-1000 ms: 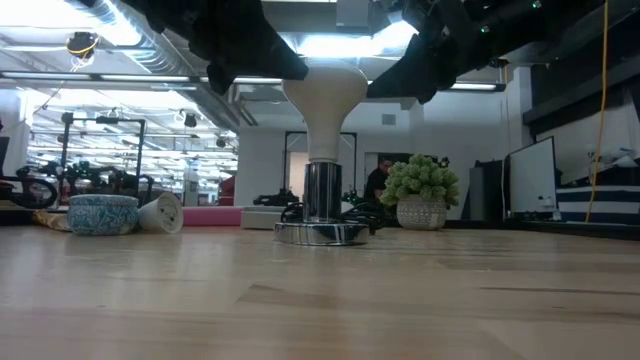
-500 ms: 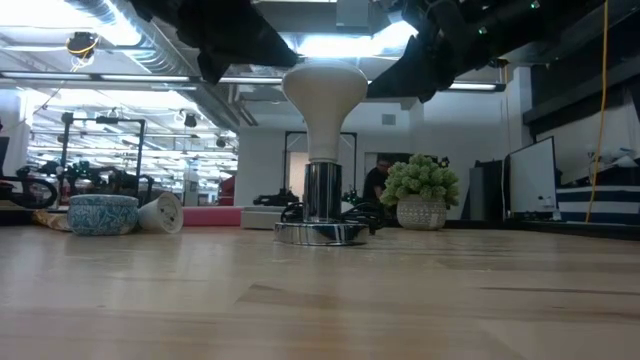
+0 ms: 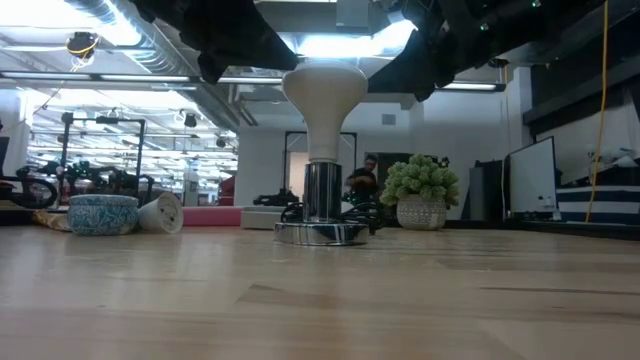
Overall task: Screw lightbulb
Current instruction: Insert the lightbulb on the lamp
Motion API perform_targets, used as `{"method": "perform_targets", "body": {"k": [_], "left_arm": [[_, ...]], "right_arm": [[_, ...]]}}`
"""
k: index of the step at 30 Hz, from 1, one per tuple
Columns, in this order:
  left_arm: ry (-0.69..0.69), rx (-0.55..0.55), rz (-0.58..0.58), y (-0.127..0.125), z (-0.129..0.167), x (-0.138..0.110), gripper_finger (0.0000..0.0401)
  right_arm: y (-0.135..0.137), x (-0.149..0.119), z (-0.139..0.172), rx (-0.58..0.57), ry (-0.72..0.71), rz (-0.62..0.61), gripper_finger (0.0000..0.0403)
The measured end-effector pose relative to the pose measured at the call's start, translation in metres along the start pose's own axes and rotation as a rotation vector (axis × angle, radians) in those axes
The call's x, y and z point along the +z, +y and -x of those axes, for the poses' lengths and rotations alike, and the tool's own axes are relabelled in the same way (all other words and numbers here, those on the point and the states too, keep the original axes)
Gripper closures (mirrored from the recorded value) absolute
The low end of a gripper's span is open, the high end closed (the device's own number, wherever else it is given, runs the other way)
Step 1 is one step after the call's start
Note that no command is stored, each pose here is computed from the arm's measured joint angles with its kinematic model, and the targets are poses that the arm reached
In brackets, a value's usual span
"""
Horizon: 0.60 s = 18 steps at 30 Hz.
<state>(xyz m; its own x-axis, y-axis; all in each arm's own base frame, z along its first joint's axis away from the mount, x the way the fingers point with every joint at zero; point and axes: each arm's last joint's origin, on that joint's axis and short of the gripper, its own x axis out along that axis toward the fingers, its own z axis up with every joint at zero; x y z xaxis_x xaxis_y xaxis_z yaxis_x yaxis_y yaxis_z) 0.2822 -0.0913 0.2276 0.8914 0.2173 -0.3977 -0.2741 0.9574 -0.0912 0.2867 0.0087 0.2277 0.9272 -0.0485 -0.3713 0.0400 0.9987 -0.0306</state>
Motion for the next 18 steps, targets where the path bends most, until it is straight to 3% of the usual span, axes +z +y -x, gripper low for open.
{"method": "perform_targets", "body": {"k": [18], "left_arm": [[-0.005, 0.041, 0.0, 0.0027, -0.0009, -0.0001, 0.0401]], "right_arm": [[0.0023, -0.0004, 0.0001, 0.068, 0.005, -0.018, 0.0394]]}}
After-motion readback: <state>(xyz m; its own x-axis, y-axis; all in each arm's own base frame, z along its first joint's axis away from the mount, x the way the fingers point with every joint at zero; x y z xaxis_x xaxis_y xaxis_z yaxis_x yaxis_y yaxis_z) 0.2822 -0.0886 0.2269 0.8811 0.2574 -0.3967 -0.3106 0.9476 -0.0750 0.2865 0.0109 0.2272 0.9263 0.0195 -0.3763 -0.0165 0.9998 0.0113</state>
